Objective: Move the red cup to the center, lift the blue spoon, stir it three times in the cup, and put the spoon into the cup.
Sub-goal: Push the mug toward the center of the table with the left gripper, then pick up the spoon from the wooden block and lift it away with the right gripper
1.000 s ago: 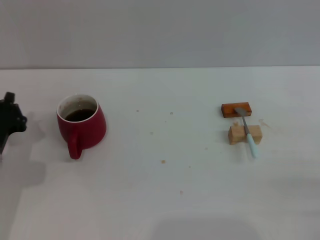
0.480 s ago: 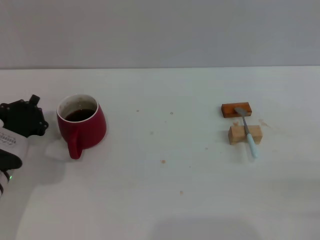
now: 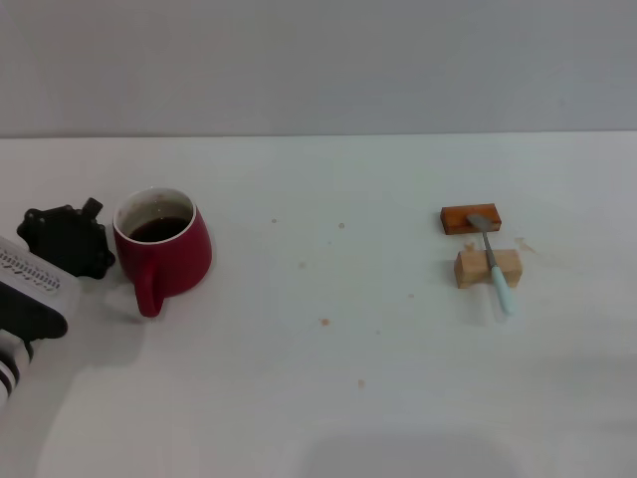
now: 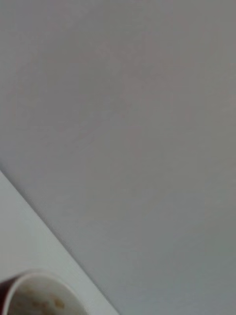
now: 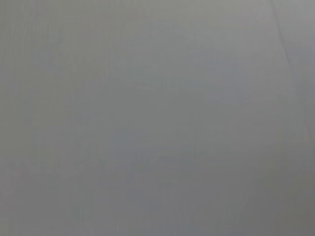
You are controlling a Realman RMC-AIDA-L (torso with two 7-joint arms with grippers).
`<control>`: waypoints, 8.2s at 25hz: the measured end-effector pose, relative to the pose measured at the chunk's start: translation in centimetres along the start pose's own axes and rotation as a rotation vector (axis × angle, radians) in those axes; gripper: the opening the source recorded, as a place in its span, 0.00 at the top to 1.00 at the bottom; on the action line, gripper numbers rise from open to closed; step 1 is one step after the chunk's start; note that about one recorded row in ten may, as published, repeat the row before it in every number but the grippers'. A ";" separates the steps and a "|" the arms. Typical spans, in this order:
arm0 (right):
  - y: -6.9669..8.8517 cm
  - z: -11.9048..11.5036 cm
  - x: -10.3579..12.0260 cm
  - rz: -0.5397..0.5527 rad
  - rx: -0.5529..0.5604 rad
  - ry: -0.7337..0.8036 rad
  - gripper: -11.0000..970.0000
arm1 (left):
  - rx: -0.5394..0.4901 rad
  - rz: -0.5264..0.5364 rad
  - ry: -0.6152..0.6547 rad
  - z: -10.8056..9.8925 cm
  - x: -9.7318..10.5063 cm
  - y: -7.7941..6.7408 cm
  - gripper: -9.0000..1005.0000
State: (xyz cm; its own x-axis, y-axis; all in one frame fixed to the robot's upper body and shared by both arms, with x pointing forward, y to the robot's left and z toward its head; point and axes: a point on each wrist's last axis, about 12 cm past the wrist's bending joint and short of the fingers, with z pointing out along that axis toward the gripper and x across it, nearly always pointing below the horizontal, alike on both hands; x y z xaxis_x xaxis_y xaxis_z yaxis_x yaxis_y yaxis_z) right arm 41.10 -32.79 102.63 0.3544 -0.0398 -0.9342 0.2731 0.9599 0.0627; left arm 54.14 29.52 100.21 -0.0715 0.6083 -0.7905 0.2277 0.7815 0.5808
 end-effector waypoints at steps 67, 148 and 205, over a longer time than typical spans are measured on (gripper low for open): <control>0.7 -1.2 -0.2 0.026 -0.044 0.010 0.22 | 0.045 -0.179 -0.197 -1.7 -2.7 -2.8 0.98; 11.8 -0.3 5.7 0.109 -0.558 0.548 0.22 | -0.233 -0.534 -0.153 -4.5 0.8 1.5 0.15; 12.4 0.2 6.3 0.127 -0.572 0.616 0.60 | -0.230 -0.530 -0.147 -4.5 1.0 1.6 0.15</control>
State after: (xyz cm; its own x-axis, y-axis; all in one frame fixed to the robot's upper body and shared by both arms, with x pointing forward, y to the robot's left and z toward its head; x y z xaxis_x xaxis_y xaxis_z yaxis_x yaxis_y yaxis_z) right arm 46.92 -21.24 97.55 -0.2437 0.0768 -0.9668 -0.2891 0.9458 0.1480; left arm 50.03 31.94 101.24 0.0215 0.1148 -0.9932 -0.0200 0.9932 0.1144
